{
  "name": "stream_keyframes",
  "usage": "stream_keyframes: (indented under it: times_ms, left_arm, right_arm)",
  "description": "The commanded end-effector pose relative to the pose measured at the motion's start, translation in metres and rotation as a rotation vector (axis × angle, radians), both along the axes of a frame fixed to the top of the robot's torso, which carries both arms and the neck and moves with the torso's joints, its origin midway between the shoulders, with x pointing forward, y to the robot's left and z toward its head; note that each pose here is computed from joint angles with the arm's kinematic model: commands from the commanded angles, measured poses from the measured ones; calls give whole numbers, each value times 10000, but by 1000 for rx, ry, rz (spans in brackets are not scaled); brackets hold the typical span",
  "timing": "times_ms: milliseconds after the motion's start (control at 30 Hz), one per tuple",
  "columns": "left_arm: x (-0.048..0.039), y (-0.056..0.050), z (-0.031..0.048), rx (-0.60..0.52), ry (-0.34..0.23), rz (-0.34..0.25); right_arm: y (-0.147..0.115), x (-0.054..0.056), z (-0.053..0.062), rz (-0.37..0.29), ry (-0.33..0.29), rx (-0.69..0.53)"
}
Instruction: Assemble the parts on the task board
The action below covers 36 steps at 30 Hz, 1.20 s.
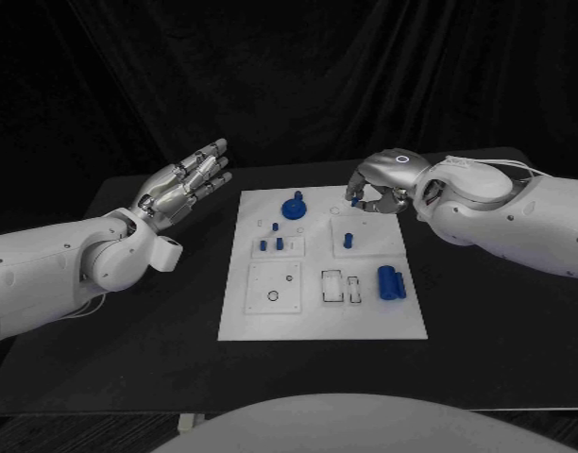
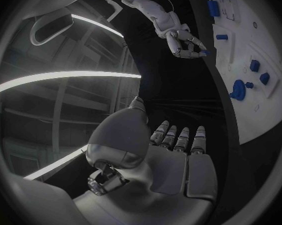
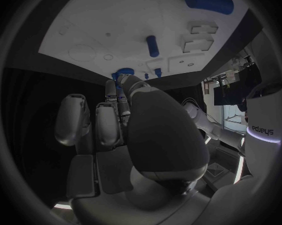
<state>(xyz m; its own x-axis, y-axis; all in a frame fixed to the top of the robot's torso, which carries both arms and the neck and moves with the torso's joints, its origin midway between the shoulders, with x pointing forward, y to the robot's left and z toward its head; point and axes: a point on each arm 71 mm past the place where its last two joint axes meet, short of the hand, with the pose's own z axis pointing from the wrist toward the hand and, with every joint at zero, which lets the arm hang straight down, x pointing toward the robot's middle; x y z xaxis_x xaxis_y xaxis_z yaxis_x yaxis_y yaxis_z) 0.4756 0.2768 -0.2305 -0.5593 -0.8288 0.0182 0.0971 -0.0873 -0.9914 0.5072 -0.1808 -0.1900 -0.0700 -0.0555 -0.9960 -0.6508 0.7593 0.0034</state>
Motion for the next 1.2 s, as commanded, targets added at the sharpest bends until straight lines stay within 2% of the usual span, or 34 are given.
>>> stream_keyframes:
  times_ms: [33,167,267,533,900,1200]
  left_arm:
    - [-7,-15,51,-61,-56,-10]
    - [-3,-22,54,-63,-64,-7]
    - [-2,-16,57,-62,-71,0]
    - [-9,20,72,-57,-93,28]
    - [-12,12,73,-58,-92,25]
    - [-13,-3,71,-62,-88,17]
  right_arm:
    - [131,-89,47,16,10,23]
    - [398,-227,59,79,48,23]
    - [555,-290,36,113,65,23]
    - [908,-446,-176,194,101,25]
    - [1129,-548,-421,235,150,0]
    - [1161,-600,-495,239,173,-6]
